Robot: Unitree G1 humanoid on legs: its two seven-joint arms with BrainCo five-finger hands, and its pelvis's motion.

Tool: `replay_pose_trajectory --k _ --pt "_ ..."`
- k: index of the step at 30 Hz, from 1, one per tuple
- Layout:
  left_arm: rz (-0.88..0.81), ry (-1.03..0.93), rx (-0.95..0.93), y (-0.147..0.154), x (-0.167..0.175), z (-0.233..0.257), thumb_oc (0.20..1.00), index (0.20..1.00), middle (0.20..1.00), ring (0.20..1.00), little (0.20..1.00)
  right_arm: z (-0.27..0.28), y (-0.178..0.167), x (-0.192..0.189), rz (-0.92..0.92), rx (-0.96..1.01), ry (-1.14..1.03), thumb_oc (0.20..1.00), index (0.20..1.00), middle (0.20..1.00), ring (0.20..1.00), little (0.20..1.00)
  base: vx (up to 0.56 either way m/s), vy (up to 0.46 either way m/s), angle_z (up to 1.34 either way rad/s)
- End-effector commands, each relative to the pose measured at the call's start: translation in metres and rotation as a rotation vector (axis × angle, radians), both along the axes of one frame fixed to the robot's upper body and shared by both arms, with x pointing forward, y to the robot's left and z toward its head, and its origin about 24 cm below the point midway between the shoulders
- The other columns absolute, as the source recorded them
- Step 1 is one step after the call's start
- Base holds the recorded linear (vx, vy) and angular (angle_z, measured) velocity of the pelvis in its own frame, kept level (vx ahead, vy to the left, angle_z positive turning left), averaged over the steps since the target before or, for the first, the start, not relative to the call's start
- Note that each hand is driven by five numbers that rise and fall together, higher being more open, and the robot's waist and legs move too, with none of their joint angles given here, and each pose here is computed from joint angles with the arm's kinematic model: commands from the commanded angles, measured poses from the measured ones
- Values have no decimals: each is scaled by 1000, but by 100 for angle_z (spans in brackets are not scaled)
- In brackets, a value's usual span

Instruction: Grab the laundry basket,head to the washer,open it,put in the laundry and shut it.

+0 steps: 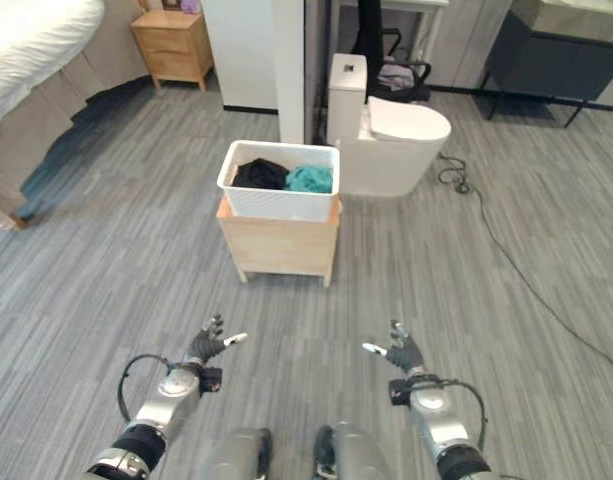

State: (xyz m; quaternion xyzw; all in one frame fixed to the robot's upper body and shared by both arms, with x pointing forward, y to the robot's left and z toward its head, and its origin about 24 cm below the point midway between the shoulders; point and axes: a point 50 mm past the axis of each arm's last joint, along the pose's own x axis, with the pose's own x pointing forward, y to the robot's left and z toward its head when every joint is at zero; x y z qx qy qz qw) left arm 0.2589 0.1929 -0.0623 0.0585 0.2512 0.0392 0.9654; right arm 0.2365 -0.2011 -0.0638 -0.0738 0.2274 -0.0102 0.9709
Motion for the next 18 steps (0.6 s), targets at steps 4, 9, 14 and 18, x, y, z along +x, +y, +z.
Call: replay_pose_trajectory --k 4,9,14,18 --pt "-54 -35 23 -7 -2 2 1000 1000 1000 1000 1000 -7 2 -7 -24 19 7 1000 1000 1000 1000 1000 52 14 0" --pt "-56 33 36 -4 -15 -12 1000 1000 1000 1000 1000 -26 0 -23 -62 33 101 1000 1000 1000 1000 1000 62 43 -4" --pt "-66 56 40 -7 -20 -18 1000 1000 1000 1000 1000 -36 -6 -31 -110 21 160 1000 1000 1000 1000 1000 20 35 -2" --pt "-58 77 22 -8 -26 -22 1000 1000 1000 1000 1000 -43 -11 -36 -179 6 204 1000 1000 1000 1000 1000 38 55 -1"
